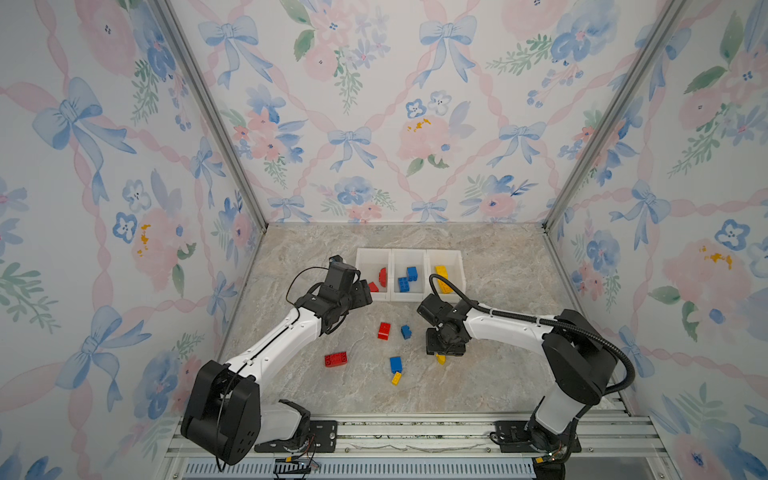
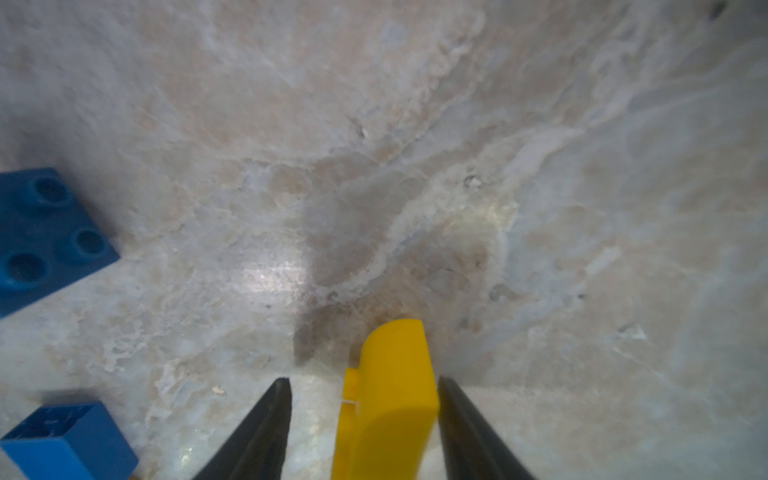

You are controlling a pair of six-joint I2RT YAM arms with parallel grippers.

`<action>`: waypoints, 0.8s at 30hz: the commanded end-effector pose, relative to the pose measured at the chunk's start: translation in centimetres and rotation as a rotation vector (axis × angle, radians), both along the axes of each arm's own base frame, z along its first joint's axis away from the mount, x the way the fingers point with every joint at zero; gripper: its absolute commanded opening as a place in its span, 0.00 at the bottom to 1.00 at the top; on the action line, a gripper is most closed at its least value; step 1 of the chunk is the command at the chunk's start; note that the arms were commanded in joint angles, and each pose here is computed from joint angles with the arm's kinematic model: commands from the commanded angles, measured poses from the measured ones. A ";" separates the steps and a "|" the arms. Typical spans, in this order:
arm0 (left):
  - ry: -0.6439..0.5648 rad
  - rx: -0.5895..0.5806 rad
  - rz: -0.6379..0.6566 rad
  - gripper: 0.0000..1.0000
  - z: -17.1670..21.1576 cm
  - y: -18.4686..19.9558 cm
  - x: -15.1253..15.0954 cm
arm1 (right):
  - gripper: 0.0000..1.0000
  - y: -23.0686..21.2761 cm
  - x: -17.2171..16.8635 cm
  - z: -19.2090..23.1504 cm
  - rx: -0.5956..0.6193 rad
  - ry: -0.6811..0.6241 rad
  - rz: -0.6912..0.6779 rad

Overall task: Sort the legos into containers by color
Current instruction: 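Move the right gripper down toward a curved yellow brick while the left gripper withdraws, then close the right gripper on the curved yellow brick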

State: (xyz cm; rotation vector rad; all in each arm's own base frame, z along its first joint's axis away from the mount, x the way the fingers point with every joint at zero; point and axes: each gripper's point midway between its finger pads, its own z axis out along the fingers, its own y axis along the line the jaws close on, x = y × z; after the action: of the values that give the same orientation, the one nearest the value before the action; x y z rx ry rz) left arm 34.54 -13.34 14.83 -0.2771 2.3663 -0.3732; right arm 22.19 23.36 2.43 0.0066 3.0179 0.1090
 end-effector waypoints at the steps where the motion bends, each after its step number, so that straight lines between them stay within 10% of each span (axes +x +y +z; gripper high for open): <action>1: -0.014 -0.026 0.012 0.80 0.6 0.4 -0.3 | 0.55 0.0 -0.1 -0.6 -0.028 -0.004 0.008; 24: -0.011 -0.024 0.038 0.80 0.2 1.6 -0.6 | 0.26 -0.3 -0.1 -0.4 -0.063 0.003 0.017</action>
State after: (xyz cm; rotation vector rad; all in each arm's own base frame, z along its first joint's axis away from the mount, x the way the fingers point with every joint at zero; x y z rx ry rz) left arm 34.30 -11.94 15.06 -0.3273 2.3480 -0.3715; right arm 22.21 23.20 2.00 -0.0021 3.0177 0.0685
